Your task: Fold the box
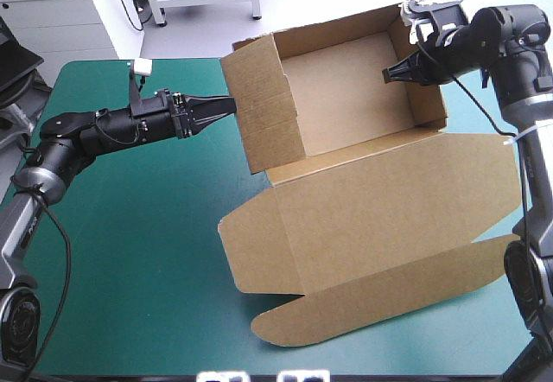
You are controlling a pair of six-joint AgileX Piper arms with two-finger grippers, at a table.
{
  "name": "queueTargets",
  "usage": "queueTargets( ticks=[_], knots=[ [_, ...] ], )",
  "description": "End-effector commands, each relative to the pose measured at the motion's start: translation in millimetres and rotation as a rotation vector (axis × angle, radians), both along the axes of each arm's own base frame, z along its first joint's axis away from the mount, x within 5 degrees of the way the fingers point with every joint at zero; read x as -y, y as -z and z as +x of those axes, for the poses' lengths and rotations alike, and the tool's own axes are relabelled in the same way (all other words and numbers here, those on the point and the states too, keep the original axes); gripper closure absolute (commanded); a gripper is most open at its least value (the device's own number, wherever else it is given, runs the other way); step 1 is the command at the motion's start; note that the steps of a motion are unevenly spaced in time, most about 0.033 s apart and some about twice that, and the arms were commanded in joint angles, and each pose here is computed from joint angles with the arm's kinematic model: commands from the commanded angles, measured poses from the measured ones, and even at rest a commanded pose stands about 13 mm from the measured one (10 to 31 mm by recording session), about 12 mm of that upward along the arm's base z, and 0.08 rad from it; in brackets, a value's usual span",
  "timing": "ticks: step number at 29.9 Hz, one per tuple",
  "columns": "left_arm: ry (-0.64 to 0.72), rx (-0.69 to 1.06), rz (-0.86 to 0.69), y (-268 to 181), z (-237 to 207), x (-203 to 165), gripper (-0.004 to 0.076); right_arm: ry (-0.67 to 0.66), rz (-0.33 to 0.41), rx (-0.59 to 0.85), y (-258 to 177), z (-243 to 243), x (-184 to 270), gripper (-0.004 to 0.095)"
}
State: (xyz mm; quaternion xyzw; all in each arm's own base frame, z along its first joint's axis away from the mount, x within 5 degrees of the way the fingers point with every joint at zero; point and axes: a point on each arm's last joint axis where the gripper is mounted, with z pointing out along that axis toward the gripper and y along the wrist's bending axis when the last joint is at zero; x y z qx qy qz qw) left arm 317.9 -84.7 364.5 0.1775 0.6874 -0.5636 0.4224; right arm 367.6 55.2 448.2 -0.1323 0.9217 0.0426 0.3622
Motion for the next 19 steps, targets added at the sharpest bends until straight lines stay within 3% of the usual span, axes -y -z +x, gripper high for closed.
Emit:
queueTargets(
  ticks=[1,7,12,19],
  knots=[
    [0.077,0.079,-0.172,-39,-19,2,0.0328,-0.017,0.032,0.107,-28,-17,-2,0.0925],
    [-0.002,0.009,-0.115,-38,-16,1,0.0332,-0.004,0.055,0.102,-28,-17,-4,0.0923],
    [-0.058,-0.059,0.022,-38,-12,4,0.0332,-0.012,-0.011,0.119,-28,-20,-20,0.0922],
    [-0.159,-0.110,0.140,-49,-7,12,0.0332,-0.012,-0.037,0.157,-31,-24,-45,0.0922]
  ],
)
